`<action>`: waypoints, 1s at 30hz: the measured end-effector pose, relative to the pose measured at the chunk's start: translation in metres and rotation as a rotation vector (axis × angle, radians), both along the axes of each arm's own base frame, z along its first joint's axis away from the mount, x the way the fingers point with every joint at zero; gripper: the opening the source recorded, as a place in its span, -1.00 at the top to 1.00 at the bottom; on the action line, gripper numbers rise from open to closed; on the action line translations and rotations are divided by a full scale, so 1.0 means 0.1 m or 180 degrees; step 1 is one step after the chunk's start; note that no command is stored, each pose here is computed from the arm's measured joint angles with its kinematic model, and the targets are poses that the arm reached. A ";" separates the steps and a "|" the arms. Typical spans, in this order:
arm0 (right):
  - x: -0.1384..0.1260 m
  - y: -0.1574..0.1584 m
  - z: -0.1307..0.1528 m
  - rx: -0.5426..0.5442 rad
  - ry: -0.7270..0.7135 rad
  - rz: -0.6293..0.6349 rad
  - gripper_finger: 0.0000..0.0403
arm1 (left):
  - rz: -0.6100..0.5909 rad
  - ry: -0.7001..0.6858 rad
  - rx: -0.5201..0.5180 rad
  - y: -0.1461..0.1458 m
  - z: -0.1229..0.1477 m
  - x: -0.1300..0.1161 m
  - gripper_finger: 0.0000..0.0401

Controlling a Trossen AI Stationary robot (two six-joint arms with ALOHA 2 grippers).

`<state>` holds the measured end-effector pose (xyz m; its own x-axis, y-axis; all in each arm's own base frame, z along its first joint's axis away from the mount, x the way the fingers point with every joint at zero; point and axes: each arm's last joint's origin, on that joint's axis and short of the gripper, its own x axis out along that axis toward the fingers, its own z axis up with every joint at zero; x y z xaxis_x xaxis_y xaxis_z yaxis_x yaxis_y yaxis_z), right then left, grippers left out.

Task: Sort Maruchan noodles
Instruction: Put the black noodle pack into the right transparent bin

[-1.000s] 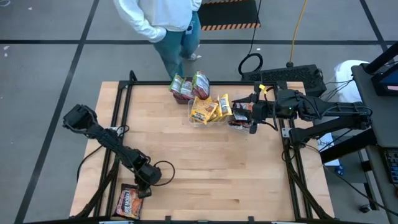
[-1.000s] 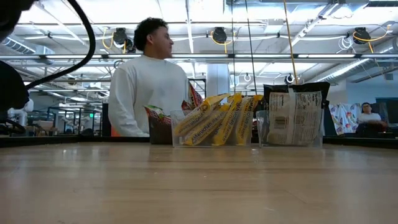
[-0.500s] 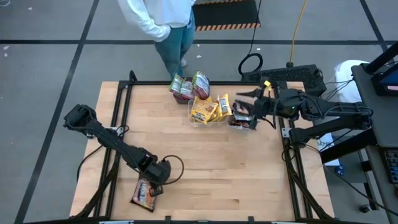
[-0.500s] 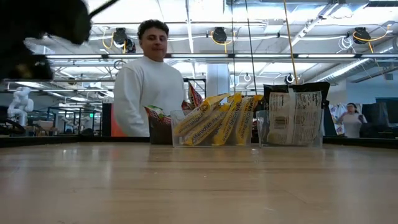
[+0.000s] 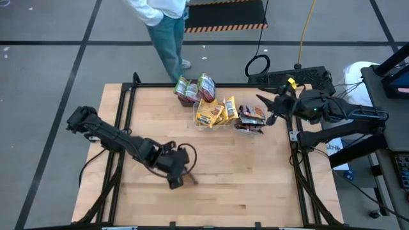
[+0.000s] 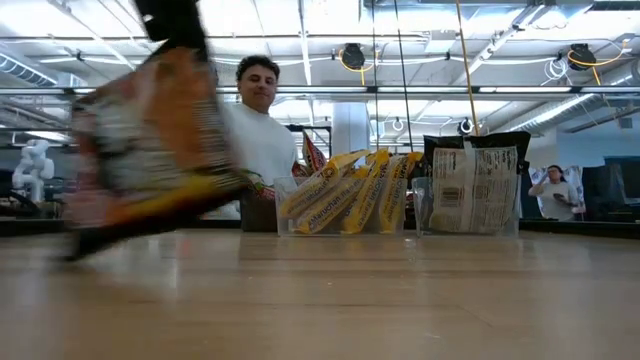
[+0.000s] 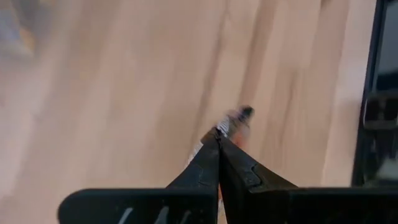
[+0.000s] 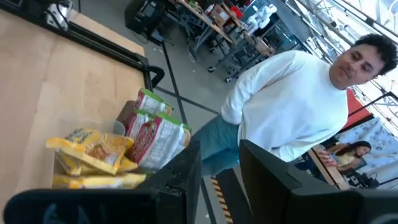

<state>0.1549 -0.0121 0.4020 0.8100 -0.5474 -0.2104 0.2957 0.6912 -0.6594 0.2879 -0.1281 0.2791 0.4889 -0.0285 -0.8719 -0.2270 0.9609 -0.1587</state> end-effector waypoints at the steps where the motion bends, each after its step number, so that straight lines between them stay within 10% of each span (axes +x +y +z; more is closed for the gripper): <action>1: -0.03 0.00 0.00 0.0003 0.0015 -0.0001 0.49 | 0.0008 -0.0080 0.0050 0.03 0.05 0.03 1.00; 30: -0.68 -0.05 -0.07 0.0385 -0.0016 -0.0552 0.49 | 0.0135 -0.1986 0.1011 1.03 0.75 0.69 1.00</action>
